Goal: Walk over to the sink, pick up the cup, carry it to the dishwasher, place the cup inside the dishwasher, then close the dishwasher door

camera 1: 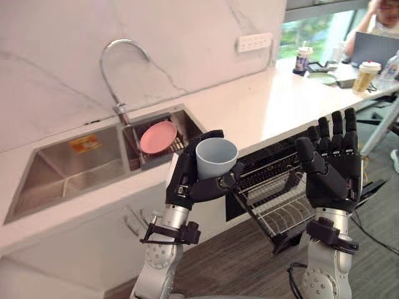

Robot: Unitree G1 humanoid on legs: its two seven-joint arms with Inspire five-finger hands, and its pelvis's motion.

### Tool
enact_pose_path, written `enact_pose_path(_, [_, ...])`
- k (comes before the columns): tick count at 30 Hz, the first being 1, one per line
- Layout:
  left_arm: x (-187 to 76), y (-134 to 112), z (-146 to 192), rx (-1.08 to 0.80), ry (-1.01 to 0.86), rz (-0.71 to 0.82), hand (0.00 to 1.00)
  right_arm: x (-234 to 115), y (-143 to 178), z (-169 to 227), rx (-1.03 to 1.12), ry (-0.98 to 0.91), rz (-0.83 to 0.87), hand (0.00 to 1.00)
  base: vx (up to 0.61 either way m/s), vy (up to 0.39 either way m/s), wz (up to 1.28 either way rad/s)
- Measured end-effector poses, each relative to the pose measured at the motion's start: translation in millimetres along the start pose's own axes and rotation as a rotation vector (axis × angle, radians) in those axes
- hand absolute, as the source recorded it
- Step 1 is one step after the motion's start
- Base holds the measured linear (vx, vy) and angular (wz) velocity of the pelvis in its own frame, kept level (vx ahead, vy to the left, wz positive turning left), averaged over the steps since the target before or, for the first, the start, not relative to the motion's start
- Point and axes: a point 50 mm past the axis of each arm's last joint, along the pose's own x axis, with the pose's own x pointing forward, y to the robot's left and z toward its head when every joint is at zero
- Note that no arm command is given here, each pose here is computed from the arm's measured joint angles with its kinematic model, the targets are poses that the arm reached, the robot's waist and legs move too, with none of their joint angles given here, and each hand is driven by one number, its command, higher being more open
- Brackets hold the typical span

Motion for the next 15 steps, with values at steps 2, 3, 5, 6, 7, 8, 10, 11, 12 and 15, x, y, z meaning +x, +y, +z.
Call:
enact_pose_path(2, [2, 2, 1, 0.005, -0.008, 0.039, 0.0, -1, 1, -5, 0.023, 0.019, -0.014, 1.0, 0.27, 0.272, -0.36])
enact_pose_path(3, [4, 5, 2, 0.008, -0.015, 0.076, 0.0, -2, 2, -8, 0.031, 0.043, -0.012, 1.0, 0.2, 0.216, -0.35])
enact_pose_path(5, [7, 8, 4, 0.012, -0.029, 0.122, 0.0, -2, 2, -12, 0.037, 0.085, -0.003, 1.0, 0.14, 0.132, -0.26])
enact_pose_path(6, [9, 10, 5, 0.012, -0.039, 0.146, 0.0, -3, 3, -16, 0.044, 0.113, 0.004, 1.0, 0.11, 0.099, -0.22])
enact_pose_path(7, [10, 10, 6, 0.01, -0.044, 0.157, 0.0, -3, 3, -18, 0.048, 0.125, 0.004, 1.0, 0.08, 0.067, -0.2])
enact_pose_path(8, [11, 12, 7, 0.004, -0.05, 0.188, 0.0, -5, 1, -23, 0.053, 0.156, 0.0, 1.0, 0.05, 0.044, -0.25])
enact_pose_path(10, [11, 14, 7, -0.009, -0.053, 0.238, 0.0, -8, -3, -31, 0.055, 0.21, -0.02, 1.0, 0.02, 0.028, -0.33])
enact_pose_path(11, [12, 16, 7, -0.012, -0.058, 0.274, 0.0, -10, -6, -37, 0.059, 0.239, -0.035, 1.0, -0.01, 0.029, -0.49])
enact_pose_path(12, [11, 21, 8, 0.007, -0.065, 0.318, 0.0, -12, -7, -42, 0.065, 0.264, -0.047, 1.0, -0.02, 0.031, -0.51])
enact_pose_path(15, [10, 31, 11, 0.064, -0.1, 0.425, 0.0, -15, -10, -48, 0.056, 0.295, -0.062, 1.0, -0.02, 0.052, -0.47])
